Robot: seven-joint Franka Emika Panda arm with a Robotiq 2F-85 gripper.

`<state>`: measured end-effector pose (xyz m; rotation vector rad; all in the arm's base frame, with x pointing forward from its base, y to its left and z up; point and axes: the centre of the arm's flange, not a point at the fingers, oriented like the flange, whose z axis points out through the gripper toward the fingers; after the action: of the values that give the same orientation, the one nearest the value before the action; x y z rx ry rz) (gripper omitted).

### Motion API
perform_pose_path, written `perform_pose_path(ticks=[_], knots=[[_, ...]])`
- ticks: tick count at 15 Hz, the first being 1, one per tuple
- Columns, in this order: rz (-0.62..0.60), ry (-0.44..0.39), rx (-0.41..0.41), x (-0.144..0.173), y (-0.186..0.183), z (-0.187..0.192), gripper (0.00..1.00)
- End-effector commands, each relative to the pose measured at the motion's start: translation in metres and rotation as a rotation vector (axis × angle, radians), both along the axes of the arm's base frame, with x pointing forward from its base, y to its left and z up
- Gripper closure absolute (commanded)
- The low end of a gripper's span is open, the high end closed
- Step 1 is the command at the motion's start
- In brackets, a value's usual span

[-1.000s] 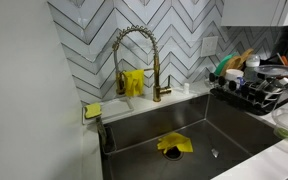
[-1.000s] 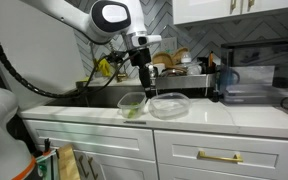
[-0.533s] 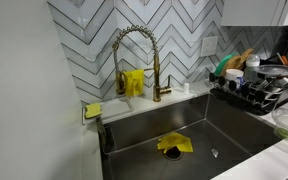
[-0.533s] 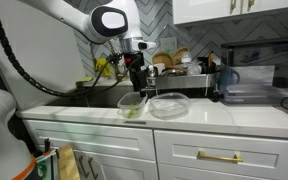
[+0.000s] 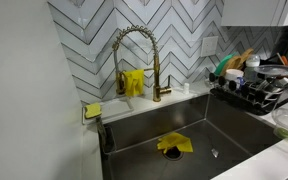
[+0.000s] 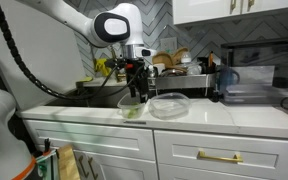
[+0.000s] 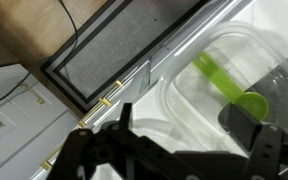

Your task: Remove the lunchbox from the sink,put it on the counter, remove the lunchbox from the drying rack, put it on the counter, put the lunchbox on the left in the lunchbox on the right and then put them in the sink

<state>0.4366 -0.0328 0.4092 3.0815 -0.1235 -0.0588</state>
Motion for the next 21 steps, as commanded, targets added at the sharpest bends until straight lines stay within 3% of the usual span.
perform_pose_path(ticks=[1,3,6,8,9,10,17,19,21], knots=[[0.055,0.009,0.011,-0.001,0.001,-0.013,0.11],[0.035,0.002,-0.015,0.002,0.000,-0.017,0.15],[0.032,-0.030,0.003,0.006,0.000,-0.020,0.08],[0.036,-0.032,0.000,0.010,0.002,-0.024,0.10],[0.028,-0.024,-0.015,0.011,0.002,-0.027,0.19],[0.035,-0.022,-0.006,0.012,0.003,-0.029,0.34],[0.035,-0.016,0.003,0.017,0.003,-0.036,0.90],[0.044,-0.022,0.005,0.018,0.005,-0.032,1.00],[0.050,-0.032,0.006,0.021,0.007,-0.028,1.00]])
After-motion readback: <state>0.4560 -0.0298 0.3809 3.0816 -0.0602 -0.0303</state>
